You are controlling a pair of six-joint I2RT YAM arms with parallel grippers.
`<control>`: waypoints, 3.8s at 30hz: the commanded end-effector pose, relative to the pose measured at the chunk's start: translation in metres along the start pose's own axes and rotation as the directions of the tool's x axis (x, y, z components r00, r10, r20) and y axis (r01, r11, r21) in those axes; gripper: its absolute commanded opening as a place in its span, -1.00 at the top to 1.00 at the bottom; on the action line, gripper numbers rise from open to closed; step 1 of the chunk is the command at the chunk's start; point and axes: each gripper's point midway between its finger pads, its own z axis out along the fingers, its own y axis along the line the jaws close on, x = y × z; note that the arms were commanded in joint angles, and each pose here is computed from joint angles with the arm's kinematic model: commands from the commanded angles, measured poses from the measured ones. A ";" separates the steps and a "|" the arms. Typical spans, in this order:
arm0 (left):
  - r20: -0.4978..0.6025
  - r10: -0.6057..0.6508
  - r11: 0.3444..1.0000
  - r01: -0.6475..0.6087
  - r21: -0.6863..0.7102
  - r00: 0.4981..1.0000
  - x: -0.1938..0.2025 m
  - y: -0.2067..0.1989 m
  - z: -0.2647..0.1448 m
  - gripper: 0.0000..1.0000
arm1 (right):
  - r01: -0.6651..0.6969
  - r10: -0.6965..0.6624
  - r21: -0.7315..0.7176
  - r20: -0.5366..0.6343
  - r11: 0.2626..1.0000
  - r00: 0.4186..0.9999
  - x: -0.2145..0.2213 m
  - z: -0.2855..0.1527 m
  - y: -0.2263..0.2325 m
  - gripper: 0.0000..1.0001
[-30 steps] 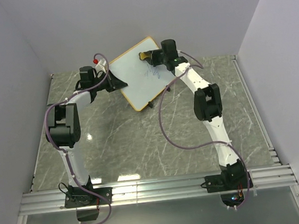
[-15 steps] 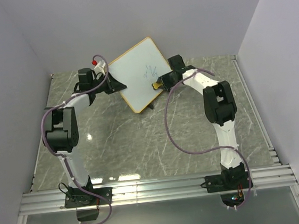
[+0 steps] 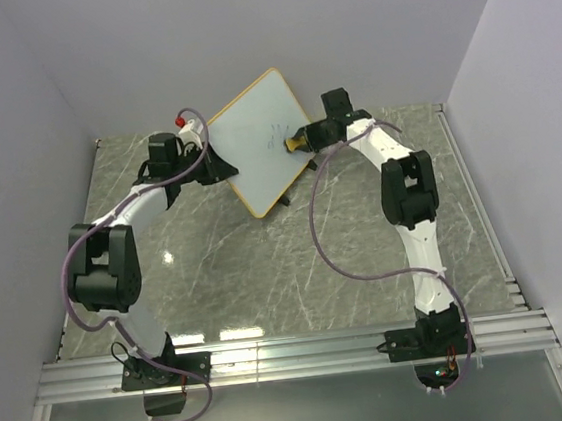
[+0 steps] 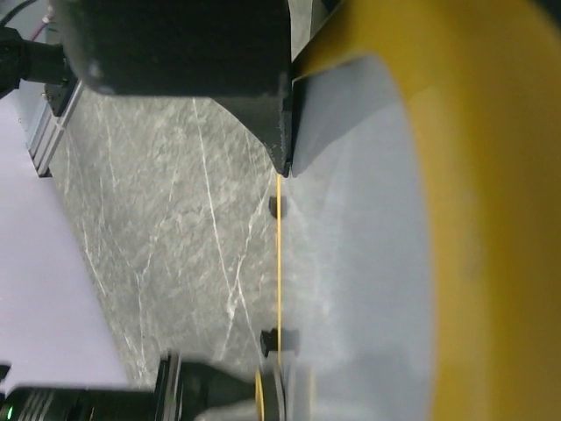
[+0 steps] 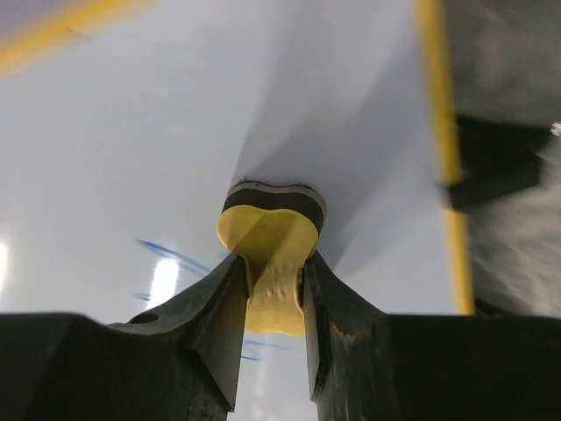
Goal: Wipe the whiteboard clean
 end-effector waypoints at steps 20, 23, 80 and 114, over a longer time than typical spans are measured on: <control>-0.554 -0.097 0.982 0.171 0.083 0.827 0.169 -0.039 0.003 0.99 | 0.051 -0.053 -0.015 -0.141 0.999 0.989 0.093 0.057 -0.012 1.00; -0.551 -0.099 0.982 0.171 0.081 0.828 0.169 -0.038 0.003 0.99 | 0.089 -0.078 0.056 -0.165 0.994 0.983 0.106 0.052 -0.039 1.00; -0.505 -0.061 0.991 0.114 0.074 0.861 0.162 -0.045 -0.005 0.99 | 0.059 -0.058 -0.002 -0.272 0.998 0.961 0.153 0.056 -0.060 1.00; -0.513 -0.042 0.993 0.090 0.070 0.857 0.169 -0.050 -0.006 0.99 | -0.093 0.084 -0.205 -0.052 0.974 0.995 0.074 0.057 0.026 1.00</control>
